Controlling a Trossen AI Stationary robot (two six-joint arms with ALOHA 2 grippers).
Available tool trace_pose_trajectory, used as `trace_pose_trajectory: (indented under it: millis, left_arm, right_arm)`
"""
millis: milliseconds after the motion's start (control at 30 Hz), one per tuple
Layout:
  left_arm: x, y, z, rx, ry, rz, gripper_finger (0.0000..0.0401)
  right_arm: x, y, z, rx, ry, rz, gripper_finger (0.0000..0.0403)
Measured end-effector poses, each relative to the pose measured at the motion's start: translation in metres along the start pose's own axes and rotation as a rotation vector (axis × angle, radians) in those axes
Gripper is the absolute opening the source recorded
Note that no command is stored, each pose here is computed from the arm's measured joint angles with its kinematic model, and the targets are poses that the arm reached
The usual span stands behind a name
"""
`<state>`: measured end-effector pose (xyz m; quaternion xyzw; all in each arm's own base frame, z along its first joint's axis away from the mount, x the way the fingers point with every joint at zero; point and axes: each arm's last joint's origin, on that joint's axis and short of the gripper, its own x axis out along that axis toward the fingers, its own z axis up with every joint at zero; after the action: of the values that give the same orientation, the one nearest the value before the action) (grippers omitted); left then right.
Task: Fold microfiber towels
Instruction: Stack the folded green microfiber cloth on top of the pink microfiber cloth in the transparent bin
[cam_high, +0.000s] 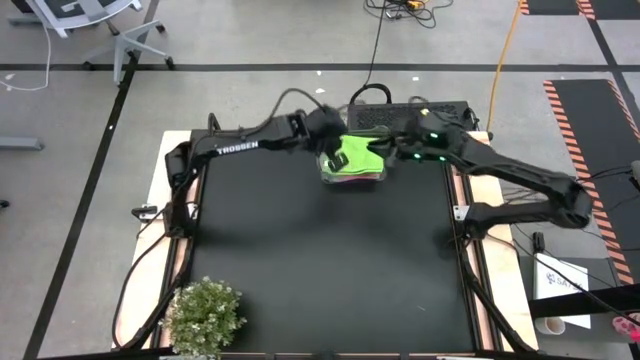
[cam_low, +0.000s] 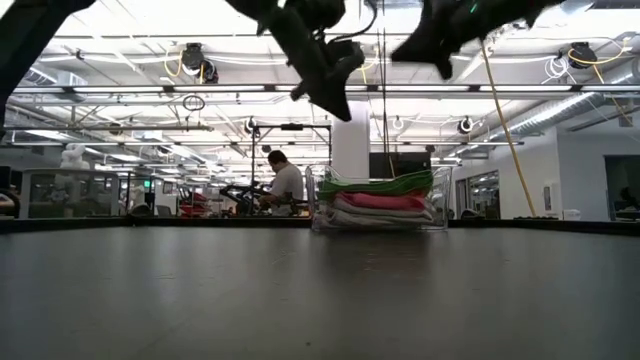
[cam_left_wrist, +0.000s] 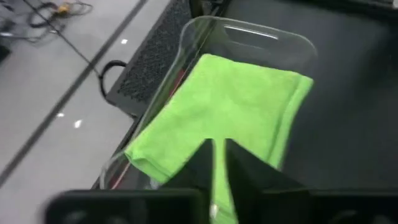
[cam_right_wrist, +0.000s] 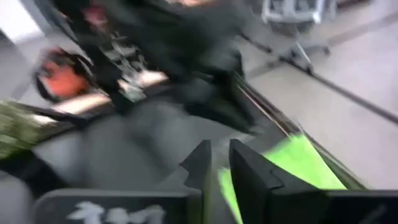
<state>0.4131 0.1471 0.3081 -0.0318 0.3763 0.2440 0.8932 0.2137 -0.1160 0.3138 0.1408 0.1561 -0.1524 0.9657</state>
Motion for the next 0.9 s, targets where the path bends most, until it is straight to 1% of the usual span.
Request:
trace_pose_trajectory:
  millis: [33,67,100,167,233,300,400,567,633,700,767,833,900]
  left_arm:
    - [0.005,0.008,0.000,-0.003,-0.005,-0.025,0.0025]
    - [0.010,0.014,0.003,-0.012,-0.034,-0.051,0.0013]
    - [0.015,0.020,0.004,-0.026,-0.057,-0.067,0.0010]
    - [0.027,0.027,0.001,-0.051,-0.044,-0.092,0.0006]
    - [0.041,0.029,-0.002,-0.065,-0.046,-0.124,0.0003]
    - [0.056,0.028,-0.010,-0.072,0.002,-0.150,0.0002]
    - [0.075,0.020,-0.020,-0.060,0.050,-0.149,0.0002]
    - [0.103,0.003,-0.038,-0.012,0.120,-0.114,0.0001]
    - [0.113,0.000,-0.048,-0.014,0.177,-0.111,0.0001]
    - [0.120,-0.001,-0.059,-0.013,0.264,-0.103,0.0001]
    - [0.117,-0.001,-0.066,0.003,0.339,-0.085,0.0001]
    - [0.114,-0.004,-0.072,0.046,0.407,-0.051,0.0001]
    - [0.111,-0.005,-0.074,0.071,0.435,-0.025,0.0001]
  right_arm:
    - [-0.010,0.007,0.004,-0.002,-0.030,0.019,0.0043]
    - [-0.019,0.012,0.006,-0.006,-0.052,0.034,0.0034]
    - [-0.028,0.017,0.008,-0.013,-0.075,0.047,0.0025]
    - [-0.044,0.025,0.013,-0.028,-0.133,0.071,0.0008]
    - [-0.059,0.030,0.016,-0.011,-0.188,0.045,0.0003]
    - [-0.070,0.032,0.018,0.006,-0.228,0.015,0.0006]
    - [-0.081,0.033,0.018,0.012,-0.257,-0.026,0.0006]
    - [-0.084,0.034,0.017,0.050,-0.250,-0.024,0.0002]
    - [-0.082,0.034,0.016,0.062,-0.239,-0.023,0.0002]
    - [-0.080,0.034,0.015,0.066,-0.227,-0.024,0.0001]
    - [-0.077,0.034,0.015,0.066,-0.217,-0.022,0.0001]
    - [-0.075,0.035,0.014,0.065,-0.209,-0.018,0.0001]
    - [-0.072,0.035,0.014,0.063,-0.200,-0.013,0.0001]
